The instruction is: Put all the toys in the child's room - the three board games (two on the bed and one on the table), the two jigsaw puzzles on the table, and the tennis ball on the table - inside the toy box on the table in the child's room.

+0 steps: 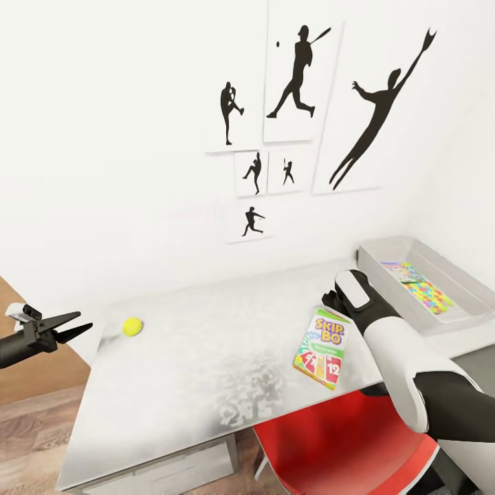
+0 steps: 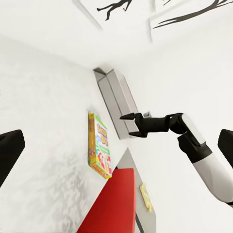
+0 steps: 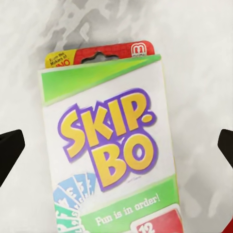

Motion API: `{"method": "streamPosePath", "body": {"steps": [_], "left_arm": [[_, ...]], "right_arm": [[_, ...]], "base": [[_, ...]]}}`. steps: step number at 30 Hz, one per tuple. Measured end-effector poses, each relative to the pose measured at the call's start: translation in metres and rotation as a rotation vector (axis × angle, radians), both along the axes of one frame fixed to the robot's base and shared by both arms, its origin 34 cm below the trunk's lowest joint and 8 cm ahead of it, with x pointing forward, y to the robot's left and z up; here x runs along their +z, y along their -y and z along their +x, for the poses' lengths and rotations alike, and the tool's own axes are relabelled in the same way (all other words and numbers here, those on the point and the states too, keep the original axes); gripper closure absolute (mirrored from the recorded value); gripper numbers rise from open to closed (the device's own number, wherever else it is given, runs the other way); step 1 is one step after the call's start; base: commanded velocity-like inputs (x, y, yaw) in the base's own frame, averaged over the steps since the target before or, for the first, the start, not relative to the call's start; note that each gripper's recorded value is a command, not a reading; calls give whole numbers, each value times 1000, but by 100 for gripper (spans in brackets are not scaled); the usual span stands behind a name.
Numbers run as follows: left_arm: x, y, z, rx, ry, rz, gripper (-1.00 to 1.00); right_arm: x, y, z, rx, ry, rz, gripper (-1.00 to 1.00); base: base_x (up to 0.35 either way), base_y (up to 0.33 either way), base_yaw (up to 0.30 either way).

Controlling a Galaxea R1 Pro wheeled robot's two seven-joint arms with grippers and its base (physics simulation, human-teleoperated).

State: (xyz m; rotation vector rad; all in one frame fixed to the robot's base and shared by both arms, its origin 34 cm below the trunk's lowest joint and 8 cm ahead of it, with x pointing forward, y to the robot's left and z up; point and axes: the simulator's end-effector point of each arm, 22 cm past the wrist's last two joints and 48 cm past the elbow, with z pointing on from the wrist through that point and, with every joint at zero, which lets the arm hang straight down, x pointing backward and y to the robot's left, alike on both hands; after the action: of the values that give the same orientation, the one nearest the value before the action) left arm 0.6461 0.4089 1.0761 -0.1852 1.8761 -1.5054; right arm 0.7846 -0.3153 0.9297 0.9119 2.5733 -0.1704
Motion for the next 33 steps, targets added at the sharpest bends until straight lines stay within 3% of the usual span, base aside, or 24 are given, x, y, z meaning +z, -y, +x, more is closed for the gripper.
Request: {"method": "streamPosePath", "body": {"steps": [15,24,33], "left_arm": [[-1,0,0,0,0,1,-100],[-1,1,0,-1,0,-1,-100],[-1,0,0,0,0,0,-100]], "right_arm": [[5,0,4,1,9,0,-100],[52,1,38,2,61,-7,-100],[82,-2,54,0,18,-5,-100]], "base": [[0,0,0],[0,0,0],[0,0,0]]}}
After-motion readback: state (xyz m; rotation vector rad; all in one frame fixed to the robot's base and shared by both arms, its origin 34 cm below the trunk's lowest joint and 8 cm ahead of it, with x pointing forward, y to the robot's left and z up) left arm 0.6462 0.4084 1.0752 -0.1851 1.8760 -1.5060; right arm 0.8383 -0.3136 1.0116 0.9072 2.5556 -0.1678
